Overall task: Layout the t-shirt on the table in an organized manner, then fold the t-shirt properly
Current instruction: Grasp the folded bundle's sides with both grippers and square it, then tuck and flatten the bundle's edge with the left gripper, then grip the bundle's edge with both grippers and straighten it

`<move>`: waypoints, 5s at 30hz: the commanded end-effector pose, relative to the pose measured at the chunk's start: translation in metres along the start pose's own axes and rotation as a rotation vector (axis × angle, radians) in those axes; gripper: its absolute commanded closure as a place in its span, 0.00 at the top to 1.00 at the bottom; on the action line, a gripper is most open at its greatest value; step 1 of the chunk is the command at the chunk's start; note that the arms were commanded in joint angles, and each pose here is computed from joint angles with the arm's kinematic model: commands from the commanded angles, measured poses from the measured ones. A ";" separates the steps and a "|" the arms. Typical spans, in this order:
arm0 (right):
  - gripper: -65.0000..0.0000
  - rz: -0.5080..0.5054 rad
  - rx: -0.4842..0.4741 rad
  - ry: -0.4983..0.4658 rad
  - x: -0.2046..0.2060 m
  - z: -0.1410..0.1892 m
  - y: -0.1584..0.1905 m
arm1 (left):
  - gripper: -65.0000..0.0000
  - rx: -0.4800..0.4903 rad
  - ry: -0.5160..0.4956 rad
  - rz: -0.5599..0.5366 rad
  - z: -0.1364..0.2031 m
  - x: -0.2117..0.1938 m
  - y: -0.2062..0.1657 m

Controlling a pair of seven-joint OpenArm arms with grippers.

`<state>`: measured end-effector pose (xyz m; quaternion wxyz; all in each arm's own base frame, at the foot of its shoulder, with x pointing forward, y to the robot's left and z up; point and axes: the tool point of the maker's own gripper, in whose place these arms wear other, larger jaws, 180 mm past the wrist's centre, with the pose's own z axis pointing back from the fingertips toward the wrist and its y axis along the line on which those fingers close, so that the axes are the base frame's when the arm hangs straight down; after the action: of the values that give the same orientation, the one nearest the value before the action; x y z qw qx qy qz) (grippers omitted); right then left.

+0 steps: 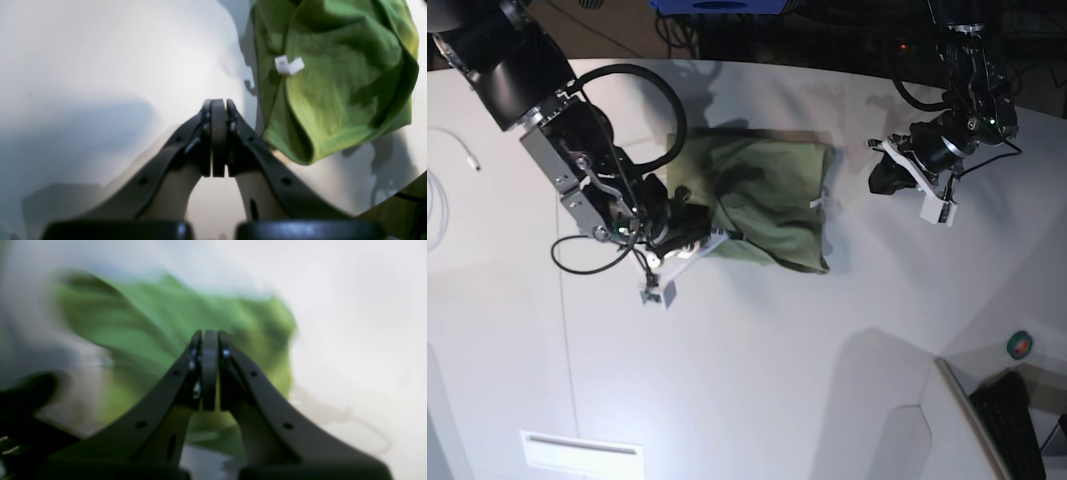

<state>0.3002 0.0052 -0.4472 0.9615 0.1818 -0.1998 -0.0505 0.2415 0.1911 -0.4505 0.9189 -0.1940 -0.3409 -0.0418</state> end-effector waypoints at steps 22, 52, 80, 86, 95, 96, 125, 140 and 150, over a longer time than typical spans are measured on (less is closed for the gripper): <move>0.00 -0.023 0.088 -0.254 0.032 0.094 -0.033 | 1.00 -0.126 -0.127 -0.120 -0.017 0.060 -0.055; 0.00 -0.141 -0.037 -0.295 0.029 0.112 -0.104 | 0.00 -0.181 0.224 -0.101 -0.092 0.002 -0.070; 0.00 -0.228 -0.153 -0.180 -0.053 0.121 -0.184 | 0.00 -0.323 0.439 -1.582 -0.156 0.048 -0.192; 0.00 -0.280 -0.138 -0.142 -0.073 0.109 -0.177 | 0.00 -0.356 0.406 -1.617 -0.166 0.040 -0.208; 0.00 -0.300 -0.142 -0.123 -0.080 0.104 -0.179 | 0.00 -0.402 0.340 -1.621 -0.167 0.047 -0.232; 0.00 -0.299 -0.141 -0.125 -0.079 0.104 -0.179 | 0.00 -0.405 0.329 -1.622 -0.168 0.050 -0.235; 0.00 -0.190 -0.112 -0.113 -0.058 0.081 -0.156 | 0.33 -0.219 0.028 -1.316 -0.108 0.192 -0.242; 0.00 -0.014 -0.106 -0.267 -0.013 0.113 -0.123 | 0.00 -0.206 0.039 -0.856 -0.055 0.072 -0.180; 0.00 0.103 0.043 -0.185 -0.041 0.096 -0.056 | 0.00 -0.283 0.143 -0.742 -0.065 0.016 -0.188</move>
<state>0.2154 -0.0711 -0.4092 0.9421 0.1856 -0.2789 -0.0177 0.2479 0.0047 -0.4360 0.8374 -0.1616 -0.2902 -0.4342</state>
